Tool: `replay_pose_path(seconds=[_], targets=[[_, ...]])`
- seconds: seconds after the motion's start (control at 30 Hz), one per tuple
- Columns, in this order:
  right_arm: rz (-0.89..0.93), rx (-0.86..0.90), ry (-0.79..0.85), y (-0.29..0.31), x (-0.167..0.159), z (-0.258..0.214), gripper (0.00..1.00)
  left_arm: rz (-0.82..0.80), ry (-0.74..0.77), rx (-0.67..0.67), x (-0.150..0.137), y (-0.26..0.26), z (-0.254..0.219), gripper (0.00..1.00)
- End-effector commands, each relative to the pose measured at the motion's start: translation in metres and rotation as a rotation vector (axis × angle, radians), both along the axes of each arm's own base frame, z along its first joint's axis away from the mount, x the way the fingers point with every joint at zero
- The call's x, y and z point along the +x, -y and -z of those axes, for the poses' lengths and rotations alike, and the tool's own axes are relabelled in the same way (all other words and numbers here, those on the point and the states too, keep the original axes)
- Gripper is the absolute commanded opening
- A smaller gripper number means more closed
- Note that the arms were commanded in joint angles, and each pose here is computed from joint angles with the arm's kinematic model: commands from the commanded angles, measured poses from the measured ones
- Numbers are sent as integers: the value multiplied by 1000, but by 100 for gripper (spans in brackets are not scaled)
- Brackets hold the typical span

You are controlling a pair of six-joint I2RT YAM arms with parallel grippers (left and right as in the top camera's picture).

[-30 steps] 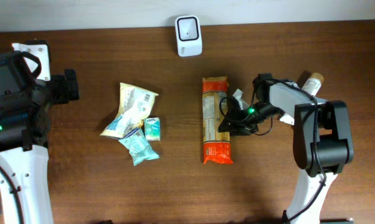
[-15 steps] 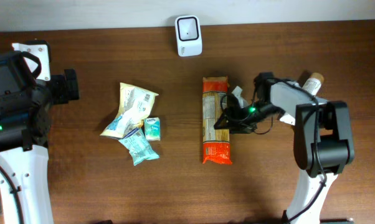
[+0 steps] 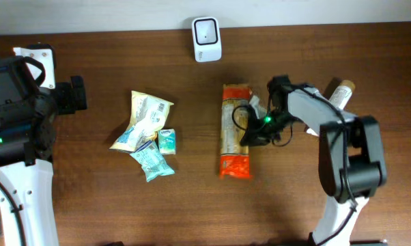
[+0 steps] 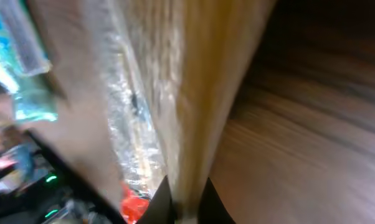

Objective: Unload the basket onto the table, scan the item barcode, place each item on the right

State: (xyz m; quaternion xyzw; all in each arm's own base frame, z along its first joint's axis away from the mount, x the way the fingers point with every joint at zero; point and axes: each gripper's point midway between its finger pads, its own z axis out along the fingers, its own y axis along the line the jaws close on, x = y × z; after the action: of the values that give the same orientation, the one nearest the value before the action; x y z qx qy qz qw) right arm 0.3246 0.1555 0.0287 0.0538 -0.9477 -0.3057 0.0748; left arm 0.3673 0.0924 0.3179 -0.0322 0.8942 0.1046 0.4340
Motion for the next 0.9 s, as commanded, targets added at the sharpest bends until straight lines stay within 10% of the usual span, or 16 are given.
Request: replay_pose_path(seconds=[0.0,0.23,0.43,0.87], targets=[[-12,-350,242,20,30,-52,4,12,11,7,1,0,-5,99],[-286,-765,403,-27,5,-34,8,12,11,6,1,0,-5,99],[-272,-672,341,-44,0,-17,69,12,11,6,1,0,-5,99],[-304,-583,292,-45,-14,7,86,12,11,6,1,0,-5,99]])
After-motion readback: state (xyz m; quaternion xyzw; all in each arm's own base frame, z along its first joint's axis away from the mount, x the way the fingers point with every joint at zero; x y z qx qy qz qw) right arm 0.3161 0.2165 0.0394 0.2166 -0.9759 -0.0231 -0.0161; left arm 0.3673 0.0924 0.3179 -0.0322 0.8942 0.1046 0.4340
